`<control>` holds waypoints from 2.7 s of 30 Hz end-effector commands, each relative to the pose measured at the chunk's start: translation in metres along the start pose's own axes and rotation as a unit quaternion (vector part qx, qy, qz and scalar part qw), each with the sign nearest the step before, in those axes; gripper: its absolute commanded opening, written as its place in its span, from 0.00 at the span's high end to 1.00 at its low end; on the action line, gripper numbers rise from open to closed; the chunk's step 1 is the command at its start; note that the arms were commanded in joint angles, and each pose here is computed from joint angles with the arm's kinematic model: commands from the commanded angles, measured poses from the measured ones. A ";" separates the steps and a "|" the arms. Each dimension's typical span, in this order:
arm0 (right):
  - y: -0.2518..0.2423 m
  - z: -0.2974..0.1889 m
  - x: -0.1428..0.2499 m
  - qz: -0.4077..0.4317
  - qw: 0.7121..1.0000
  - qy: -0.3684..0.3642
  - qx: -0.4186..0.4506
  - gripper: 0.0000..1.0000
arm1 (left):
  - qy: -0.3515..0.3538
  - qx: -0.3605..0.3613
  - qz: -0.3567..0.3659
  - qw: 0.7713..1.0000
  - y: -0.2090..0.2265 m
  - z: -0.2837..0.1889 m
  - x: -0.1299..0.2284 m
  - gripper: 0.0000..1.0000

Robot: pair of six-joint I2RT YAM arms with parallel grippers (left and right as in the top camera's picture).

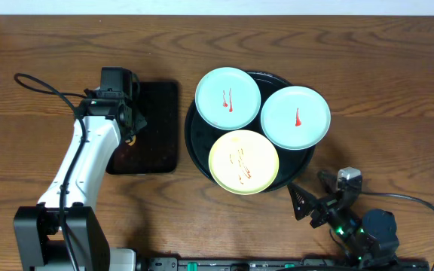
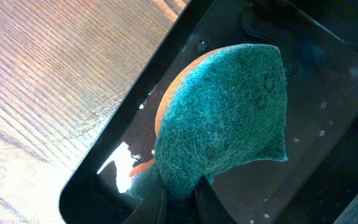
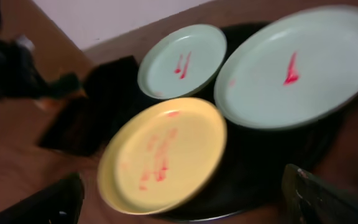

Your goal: Clean dirty plates on tray and stack at the side

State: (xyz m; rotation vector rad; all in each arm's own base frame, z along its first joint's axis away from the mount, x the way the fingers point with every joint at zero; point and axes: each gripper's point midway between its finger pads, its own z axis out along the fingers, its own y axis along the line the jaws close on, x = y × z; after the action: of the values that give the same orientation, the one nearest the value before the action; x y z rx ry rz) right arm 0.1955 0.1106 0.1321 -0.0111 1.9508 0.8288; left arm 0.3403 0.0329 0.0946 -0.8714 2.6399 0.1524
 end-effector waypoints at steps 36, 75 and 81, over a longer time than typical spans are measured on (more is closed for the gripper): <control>-0.015 0.049 -0.064 -0.108 0.953 0.245 0.144 0.33 | -0.109 0.088 0.028 0.990 -0.022 -0.058 -0.038 0.93; -0.042 0.251 -0.097 -0.114 0.967 0.200 0.109 0.58 | -0.145 0.219 0.297 0.918 -0.255 0.017 0.054 0.93; -0.053 0.288 -0.092 -0.113 0.960 0.230 0.114 0.66 | -0.136 0.219 0.291 0.921 -0.254 0.022 0.058 0.93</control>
State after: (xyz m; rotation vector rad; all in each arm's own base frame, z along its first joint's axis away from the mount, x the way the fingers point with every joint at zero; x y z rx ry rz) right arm 0.4759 0.1871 0.0965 -0.2853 2.4130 0.4636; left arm 0.4455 -0.1973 0.0491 0.1147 2.4543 -0.1501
